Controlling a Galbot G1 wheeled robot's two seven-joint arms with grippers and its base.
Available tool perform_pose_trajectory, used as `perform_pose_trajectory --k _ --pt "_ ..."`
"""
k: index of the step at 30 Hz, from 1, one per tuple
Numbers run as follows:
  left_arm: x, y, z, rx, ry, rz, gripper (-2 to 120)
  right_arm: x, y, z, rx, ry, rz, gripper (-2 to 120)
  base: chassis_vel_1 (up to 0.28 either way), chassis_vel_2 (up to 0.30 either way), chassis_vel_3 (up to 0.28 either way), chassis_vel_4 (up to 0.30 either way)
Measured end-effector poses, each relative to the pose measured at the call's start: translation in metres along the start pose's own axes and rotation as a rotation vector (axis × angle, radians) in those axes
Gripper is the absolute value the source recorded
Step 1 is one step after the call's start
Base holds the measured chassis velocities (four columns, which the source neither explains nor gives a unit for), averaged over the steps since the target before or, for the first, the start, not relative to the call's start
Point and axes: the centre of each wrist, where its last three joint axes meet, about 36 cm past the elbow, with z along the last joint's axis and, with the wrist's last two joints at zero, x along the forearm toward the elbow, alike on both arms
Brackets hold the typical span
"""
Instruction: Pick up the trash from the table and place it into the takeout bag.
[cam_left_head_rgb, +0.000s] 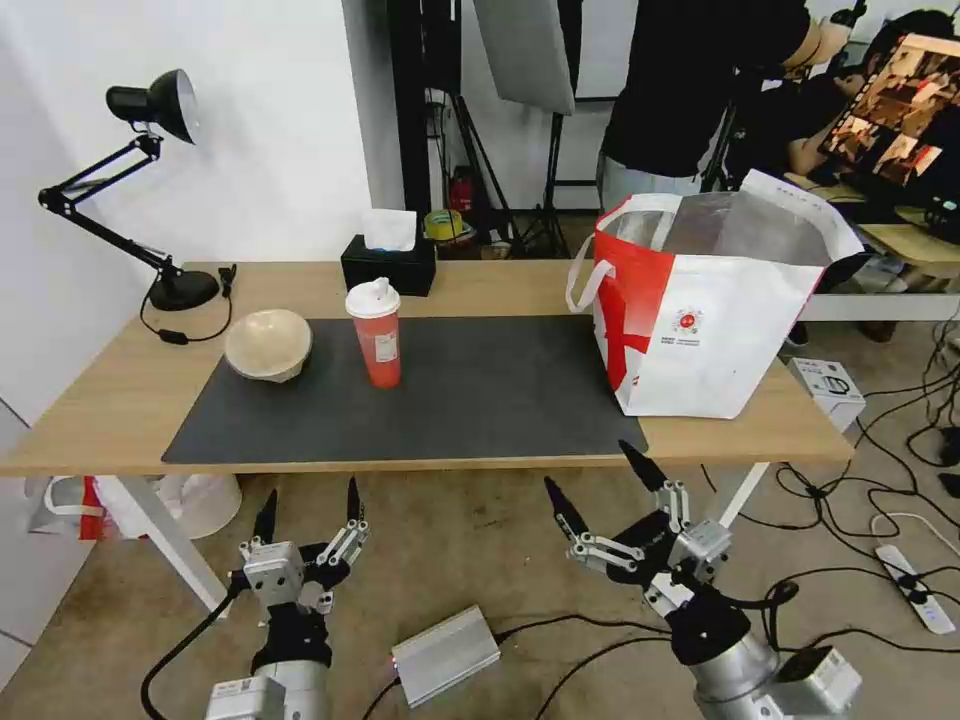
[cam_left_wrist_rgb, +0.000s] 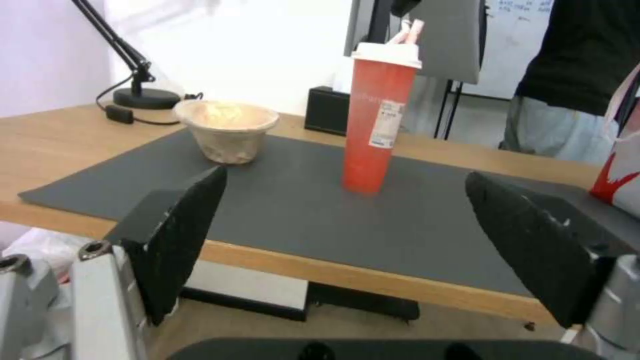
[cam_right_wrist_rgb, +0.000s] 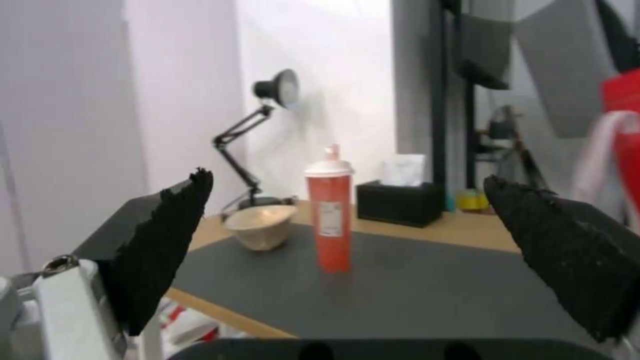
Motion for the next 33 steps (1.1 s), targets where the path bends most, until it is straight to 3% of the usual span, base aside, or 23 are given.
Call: perform_pose_trajectory --k 12,33 --pt "-0.001 0.003 0.0 -0.007 -0.003 -0.01 95 -0.038 -0.021 -0.02 -0.02 0.021 -0.136 100 0.0 0.0 0.0 0.0" --pt "0.0 0.009 -0.003 -0.027 -0.006 -0.026 95 -0.109 -0.037 -0.016 -0.109 0.05 -0.157 100 0.0 0.0 0.0 0.0"
